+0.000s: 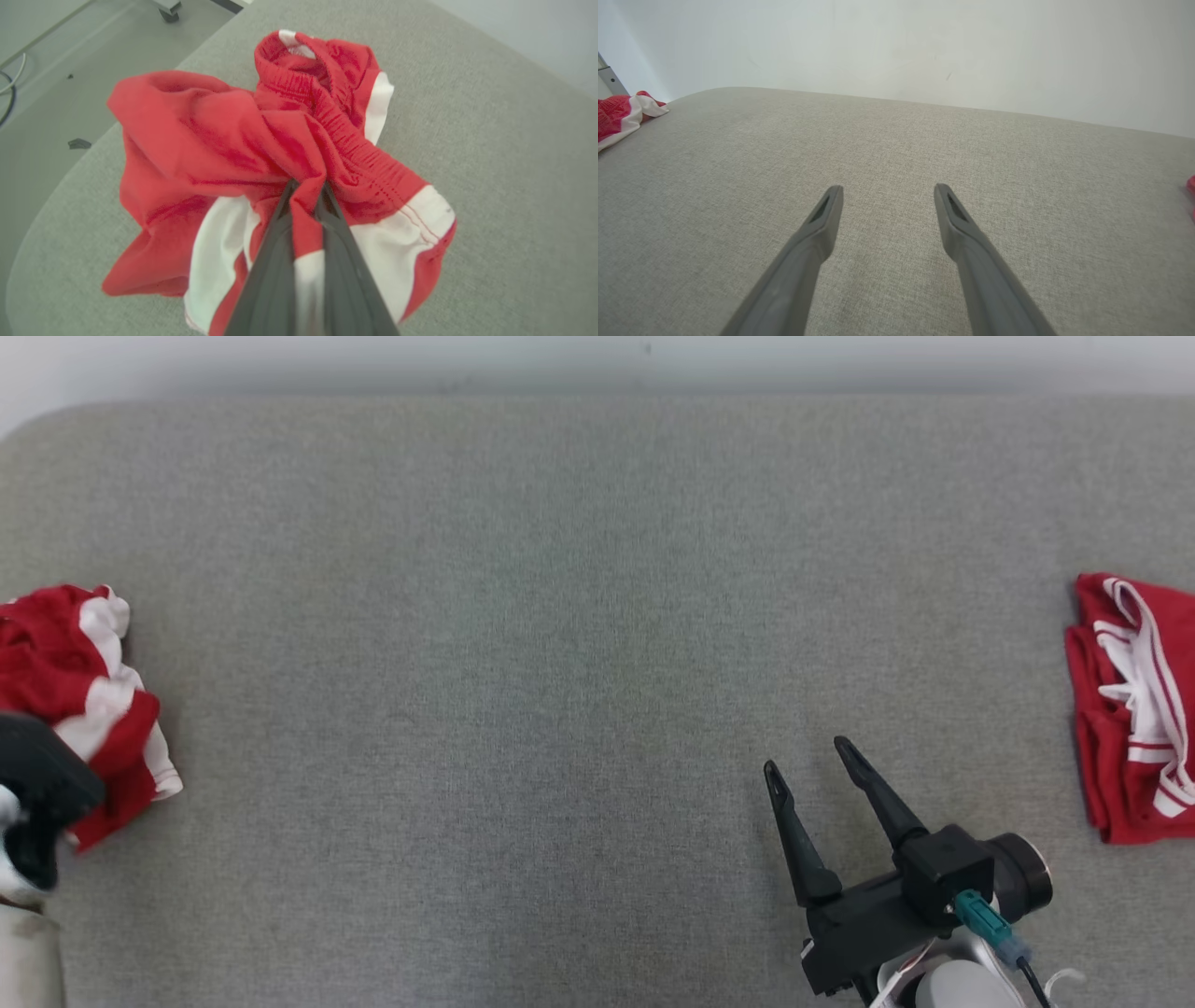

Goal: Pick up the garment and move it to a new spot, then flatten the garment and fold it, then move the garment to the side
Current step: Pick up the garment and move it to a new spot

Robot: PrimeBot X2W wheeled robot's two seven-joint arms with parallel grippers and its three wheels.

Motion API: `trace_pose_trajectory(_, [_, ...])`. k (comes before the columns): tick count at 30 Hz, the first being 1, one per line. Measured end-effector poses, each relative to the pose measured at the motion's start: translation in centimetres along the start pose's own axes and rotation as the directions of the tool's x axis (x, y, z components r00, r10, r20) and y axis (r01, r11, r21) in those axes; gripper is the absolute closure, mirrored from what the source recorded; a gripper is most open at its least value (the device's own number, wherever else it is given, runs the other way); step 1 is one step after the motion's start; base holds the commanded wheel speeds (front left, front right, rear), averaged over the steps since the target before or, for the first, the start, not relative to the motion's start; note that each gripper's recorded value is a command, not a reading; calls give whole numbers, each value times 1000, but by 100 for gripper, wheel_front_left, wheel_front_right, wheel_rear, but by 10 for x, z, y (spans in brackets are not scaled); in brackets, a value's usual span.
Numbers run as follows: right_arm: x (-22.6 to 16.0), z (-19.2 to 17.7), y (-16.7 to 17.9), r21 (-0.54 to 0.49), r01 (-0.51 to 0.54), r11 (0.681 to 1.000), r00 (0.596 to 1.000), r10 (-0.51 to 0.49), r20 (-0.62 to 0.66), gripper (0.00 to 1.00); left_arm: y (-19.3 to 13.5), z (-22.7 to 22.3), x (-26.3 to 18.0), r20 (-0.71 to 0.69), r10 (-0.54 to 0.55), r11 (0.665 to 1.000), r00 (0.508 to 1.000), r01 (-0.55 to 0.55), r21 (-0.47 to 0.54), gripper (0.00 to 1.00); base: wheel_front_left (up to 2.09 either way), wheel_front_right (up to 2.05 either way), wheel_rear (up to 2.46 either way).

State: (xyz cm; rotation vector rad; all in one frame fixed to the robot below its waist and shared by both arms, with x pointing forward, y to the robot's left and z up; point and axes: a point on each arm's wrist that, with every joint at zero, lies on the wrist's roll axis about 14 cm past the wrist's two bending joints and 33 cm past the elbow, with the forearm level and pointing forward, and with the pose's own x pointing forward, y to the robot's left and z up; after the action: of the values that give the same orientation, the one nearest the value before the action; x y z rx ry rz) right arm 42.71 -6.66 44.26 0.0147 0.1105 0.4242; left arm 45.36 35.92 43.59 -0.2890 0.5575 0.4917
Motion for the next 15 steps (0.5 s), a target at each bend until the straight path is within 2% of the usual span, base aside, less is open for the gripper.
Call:
trace_pose_trajectory(4, [-7,8,4,11,5,1000,1000,-5,22,0,-16,47,-21,135,-88,996,987,84,41,100,0,0,0])
trace_pose_trajectory(9, [-25,17,10,23,14,1000,999,-15,46,0,-40,103,-64,281,-208,977,937,185,105,100,0,0,0])
trace_pose_trajectory(12, [-37,23,11,22,27,999,997,-29,66,0,-61,132,-97,357,-288,957,889,251,147,100,0,0,0])
trace_pose_trajectory(15, [-48,34,9,16,47,999,994,-49,98,0,-88,158,-134,431,-381,924,818,323,205,100,0,0,0])
